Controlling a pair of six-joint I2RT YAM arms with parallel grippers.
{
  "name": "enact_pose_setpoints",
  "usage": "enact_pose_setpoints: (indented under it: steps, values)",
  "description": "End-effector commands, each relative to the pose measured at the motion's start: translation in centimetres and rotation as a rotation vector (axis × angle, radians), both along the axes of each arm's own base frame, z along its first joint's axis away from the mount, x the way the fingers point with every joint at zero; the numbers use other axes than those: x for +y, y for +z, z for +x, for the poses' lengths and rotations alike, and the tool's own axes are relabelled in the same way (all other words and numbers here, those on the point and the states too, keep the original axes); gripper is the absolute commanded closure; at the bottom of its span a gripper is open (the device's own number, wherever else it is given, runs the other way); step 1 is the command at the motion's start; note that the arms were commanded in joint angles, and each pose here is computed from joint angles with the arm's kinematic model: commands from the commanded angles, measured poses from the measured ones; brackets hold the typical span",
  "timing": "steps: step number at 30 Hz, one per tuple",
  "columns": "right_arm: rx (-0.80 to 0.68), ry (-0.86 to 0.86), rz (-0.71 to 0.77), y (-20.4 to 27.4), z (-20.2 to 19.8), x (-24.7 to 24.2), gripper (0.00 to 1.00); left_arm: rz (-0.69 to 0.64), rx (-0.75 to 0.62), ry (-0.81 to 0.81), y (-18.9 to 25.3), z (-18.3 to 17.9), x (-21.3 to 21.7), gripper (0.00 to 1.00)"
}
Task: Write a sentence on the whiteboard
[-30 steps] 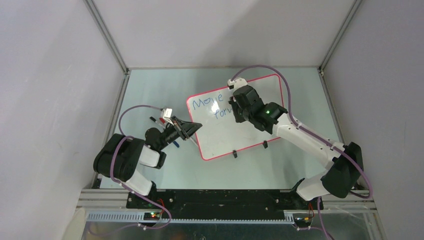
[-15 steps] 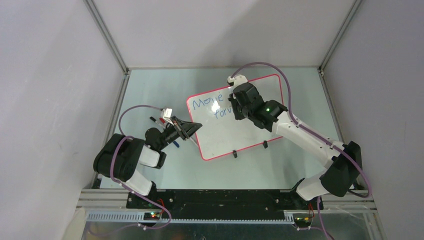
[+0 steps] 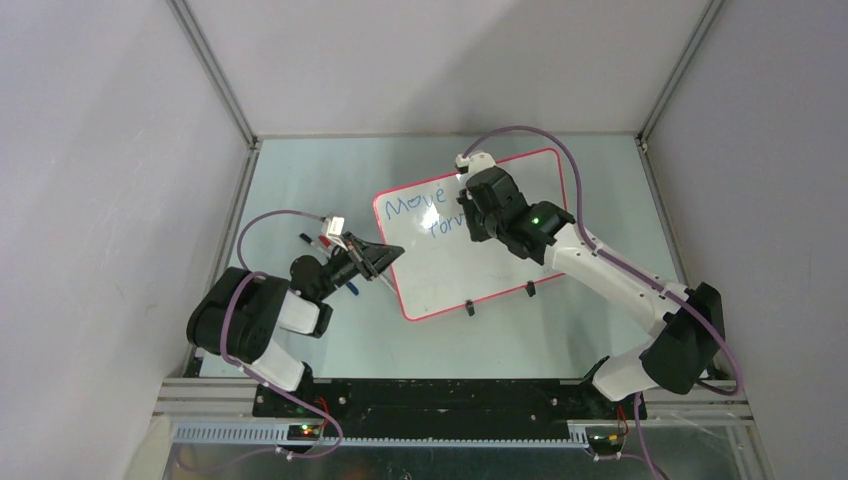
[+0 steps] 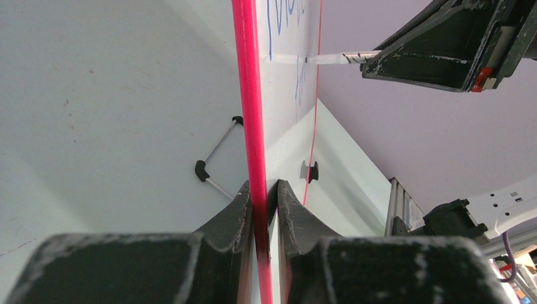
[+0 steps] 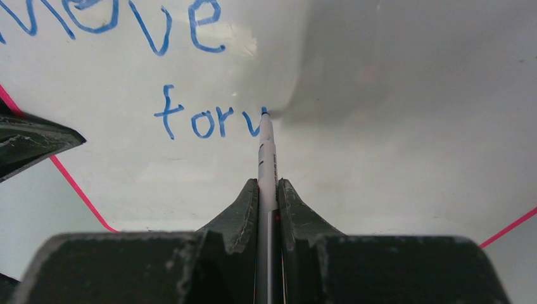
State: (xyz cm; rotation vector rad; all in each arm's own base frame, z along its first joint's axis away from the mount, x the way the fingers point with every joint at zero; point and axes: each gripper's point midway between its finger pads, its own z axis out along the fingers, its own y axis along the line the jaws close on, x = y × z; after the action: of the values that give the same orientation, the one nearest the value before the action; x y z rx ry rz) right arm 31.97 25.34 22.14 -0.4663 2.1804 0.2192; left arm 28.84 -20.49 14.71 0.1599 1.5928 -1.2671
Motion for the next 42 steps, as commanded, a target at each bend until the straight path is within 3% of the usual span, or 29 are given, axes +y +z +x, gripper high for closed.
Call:
enact_pose_setpoints:
  steps: [1,42]
  values:
    - [-0.002,-0.031,-0.007,-0.1,-0.4,-1.1,1.0,0.011,-0.092,0.044,1.4,1.2,0.6,1.0]
    - [-0.048,-0.038,0.043,2.5,1.7,-0.9,1.0,0.012,-0.093,0.045,1.4,1.3,0.6,1.0]
